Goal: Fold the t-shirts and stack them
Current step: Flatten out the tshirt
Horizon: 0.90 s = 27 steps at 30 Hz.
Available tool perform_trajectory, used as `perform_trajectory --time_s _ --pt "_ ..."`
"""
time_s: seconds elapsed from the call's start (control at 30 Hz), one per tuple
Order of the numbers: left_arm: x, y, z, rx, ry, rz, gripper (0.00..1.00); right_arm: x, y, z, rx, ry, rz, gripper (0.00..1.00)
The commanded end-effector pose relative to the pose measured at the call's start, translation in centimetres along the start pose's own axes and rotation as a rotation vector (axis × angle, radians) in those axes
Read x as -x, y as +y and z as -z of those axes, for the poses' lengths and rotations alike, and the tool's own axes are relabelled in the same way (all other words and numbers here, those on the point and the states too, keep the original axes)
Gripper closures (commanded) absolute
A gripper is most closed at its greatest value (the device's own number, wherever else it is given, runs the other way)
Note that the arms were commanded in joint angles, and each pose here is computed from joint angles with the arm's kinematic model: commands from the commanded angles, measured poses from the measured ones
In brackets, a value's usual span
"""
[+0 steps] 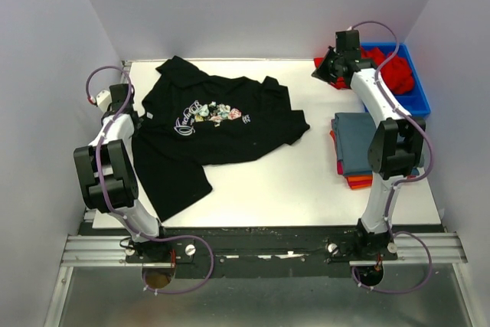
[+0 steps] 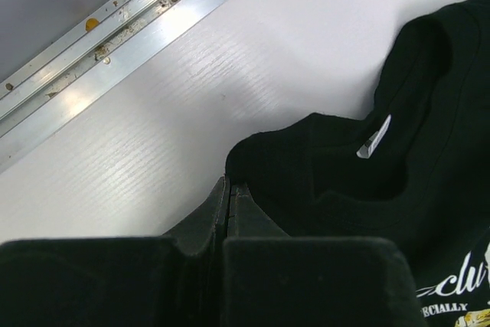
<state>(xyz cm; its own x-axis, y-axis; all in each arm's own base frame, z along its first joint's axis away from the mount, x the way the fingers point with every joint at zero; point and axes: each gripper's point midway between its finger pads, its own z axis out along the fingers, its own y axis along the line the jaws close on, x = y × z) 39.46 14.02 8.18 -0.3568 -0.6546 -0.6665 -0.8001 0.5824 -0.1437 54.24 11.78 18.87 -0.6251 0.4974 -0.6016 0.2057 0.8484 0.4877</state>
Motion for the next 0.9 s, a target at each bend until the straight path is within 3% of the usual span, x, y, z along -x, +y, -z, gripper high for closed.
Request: perform_trajectory --time_s 0.0,0.1,0.13,0.17,0.27,0.37,0.6,0.87 --pt "1.5 -0.4 -0.2 -0.002 -0.025 0.005 1.00 -3.0 0.1 -0.2 0.063 0.125 0.011 0.59" --pt "1.1 -1.2 -0.1 -0.041 0.007 -0.014 0.96 -5.6 -2.7 1.0 0.005 0.111 0.000 0.43" --pt "1.0 -1.4 0.0 -0.062 0.012 -0.015 0.89 -6.2 -3.1 1.7 0.018 0.096 0.007 0.43" --pt "0.9 -1.9 0.3 -0.096 0.011 -0.015 0.76 -7.7 -4.1 2.0 0.010 0.112 0.006 0.43" --pt "1.0 -2.7 1.8 -0.188 -0.011 -0.003 0.53 -11.6 -6.0 3.1 0.004 0.166 0.011 0.43" --pt "1.1 -3.1 3.4 -0.232 -0.037 0.011 0.42 -14.0 -7.3 3.5 -0.017 0.193 0.029 0.43" --pt "-2.2 -8.3 9.3 -0.406 -0.068 -0.123 0.36 -17.5 -7.4 2.4 0.010 0.261 0.054 0.50" --pt "-10.4 -15.2 15.7 -0.692 0.063 -0.316 0.35 -20.3 -6.9 1.1 -0.002 0.311 0.074 0.47"
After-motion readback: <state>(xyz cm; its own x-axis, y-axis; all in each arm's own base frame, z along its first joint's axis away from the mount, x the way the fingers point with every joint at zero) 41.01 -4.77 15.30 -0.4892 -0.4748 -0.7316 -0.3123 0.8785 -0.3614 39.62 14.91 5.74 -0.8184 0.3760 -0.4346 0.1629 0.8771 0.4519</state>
